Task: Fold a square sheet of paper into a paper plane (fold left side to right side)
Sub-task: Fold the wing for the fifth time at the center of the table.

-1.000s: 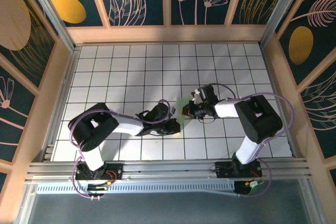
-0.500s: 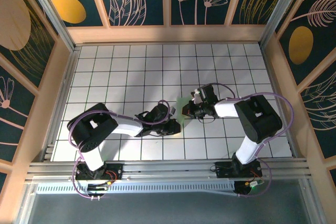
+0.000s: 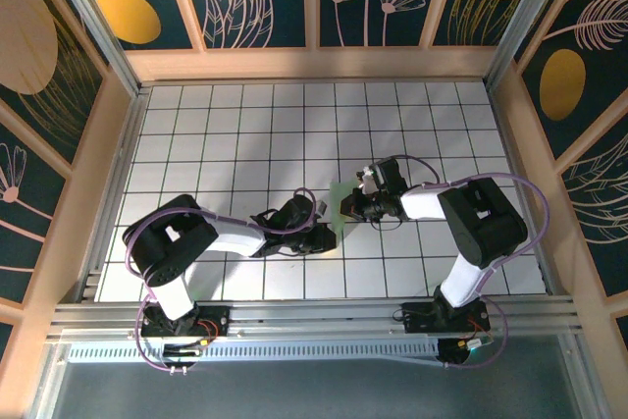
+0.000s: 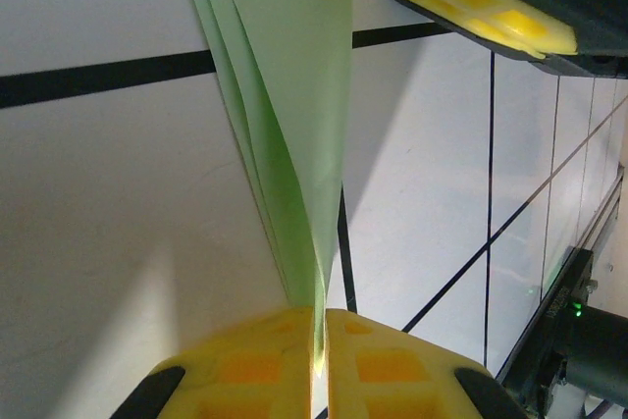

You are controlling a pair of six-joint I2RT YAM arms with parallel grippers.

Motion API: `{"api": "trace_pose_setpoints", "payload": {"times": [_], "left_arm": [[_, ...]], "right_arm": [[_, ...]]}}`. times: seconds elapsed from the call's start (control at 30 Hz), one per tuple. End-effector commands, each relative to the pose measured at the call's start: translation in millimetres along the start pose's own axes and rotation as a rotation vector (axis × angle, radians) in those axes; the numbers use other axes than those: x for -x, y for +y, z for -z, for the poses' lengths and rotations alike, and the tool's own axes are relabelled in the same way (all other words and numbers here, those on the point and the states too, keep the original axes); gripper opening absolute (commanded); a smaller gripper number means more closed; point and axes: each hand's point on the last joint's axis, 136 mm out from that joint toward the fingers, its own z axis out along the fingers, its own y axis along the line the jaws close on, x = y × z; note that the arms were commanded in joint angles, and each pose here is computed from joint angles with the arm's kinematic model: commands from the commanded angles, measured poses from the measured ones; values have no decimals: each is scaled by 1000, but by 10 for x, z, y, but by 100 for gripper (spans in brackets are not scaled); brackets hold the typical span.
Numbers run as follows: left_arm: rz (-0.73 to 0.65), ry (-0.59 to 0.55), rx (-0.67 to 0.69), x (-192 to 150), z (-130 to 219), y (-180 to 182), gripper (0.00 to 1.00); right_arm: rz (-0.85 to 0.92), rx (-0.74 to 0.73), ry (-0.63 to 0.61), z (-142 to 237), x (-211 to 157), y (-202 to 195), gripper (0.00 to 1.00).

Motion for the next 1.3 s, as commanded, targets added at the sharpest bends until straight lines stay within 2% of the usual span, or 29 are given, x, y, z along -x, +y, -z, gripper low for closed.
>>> {"api": "trace_pose_setpoints", "payload": {"times": [0.0,0.17,0.23,0.43,0.53,0.8,1.27], "left_arm": [[0,-1,-3,-16,20,-30,11],[-2,-5,-8,-16,49,-50,14],[-15,-31,-34,35,140,-165,16],[-23,-78,6,105,277,-171,28],[-28,-93,-12,142,328,-232,29],[-37,-22,-144,106,157,-464,10],[12,21,-131,17,-96,-223,6]], "right_arm": [[-98,-247,78,-76,-335,-666,0],[-99,-249,78,-77,-339,-677,0],[-99,-250,79,-77,-345,-680,0],[-99,-252,79,-67,-350,-678,0],[-96,-252,78,-65,-349,-675,0],[-94,-252,75,-63,-335,-666,0],[-94,-256,78,-67,-343,-675,0]]}}
